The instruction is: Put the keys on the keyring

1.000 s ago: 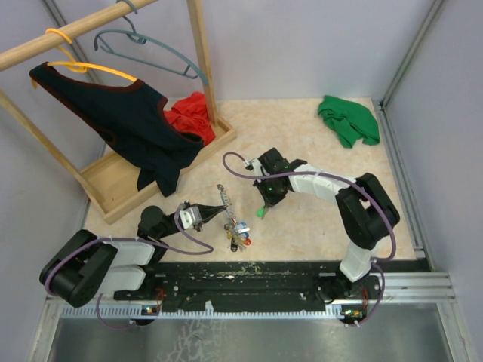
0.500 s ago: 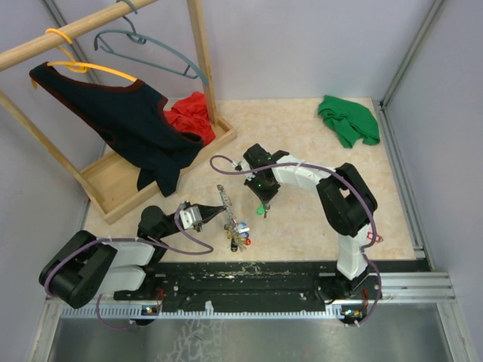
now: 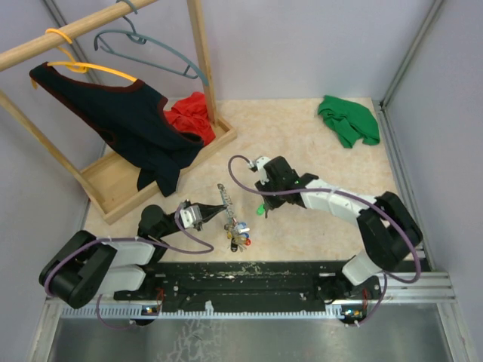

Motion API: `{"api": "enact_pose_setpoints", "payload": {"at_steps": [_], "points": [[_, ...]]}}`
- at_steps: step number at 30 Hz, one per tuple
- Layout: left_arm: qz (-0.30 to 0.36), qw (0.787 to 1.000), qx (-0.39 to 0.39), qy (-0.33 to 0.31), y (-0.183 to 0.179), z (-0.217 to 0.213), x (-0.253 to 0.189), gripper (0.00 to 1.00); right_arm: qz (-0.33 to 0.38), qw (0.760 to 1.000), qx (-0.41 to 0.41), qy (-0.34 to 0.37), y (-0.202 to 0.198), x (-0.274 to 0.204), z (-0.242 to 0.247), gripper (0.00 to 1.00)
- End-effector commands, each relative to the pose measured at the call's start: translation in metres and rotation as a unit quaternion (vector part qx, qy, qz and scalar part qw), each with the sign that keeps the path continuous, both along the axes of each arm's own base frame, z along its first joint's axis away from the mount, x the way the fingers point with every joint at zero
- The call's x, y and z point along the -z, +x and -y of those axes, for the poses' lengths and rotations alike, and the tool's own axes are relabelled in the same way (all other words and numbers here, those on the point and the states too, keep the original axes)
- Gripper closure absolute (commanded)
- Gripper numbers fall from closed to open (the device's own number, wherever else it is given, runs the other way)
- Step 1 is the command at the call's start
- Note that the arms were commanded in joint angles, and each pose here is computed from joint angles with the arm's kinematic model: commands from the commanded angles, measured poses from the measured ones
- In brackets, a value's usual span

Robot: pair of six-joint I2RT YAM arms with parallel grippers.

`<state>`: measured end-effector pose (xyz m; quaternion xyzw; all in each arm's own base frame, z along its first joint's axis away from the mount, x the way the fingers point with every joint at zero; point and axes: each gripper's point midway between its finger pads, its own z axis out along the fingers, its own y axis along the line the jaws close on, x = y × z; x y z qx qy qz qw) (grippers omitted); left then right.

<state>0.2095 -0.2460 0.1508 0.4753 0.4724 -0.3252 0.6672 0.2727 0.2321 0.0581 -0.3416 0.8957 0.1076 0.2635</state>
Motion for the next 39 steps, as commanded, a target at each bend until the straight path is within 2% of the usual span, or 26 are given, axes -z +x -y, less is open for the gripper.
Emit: {"api": "enact_pose_setpoints", "payload": {"at_steps": [1,7,16,39], "points": [[0.034,0.999,0.003,-0.022,0.004,0.002,-0.023,1.0,0.096,0.989,0.047,0.101,0.019,-0.025,-0.015,0.74],[0.034,0.999,0.003,-0.024,0.003,0.002,-0.023,1.0,0.146,0.97,0.069,0.182,0.02,-0.022,-0.02,0.74],[0.034,0.999,0.002,-0.023,0.003,0.002,-0.023,1.0,0.142,0.96,0.103,0.219,0.021,-0.008,-0.015,0.74],[0.033,0.999,0.005,-0.024,0.002,0.003,-0.023,1.0,0.107,0.964,0.131,0.207,0.024,0.021,-0.011,0.77]]}}
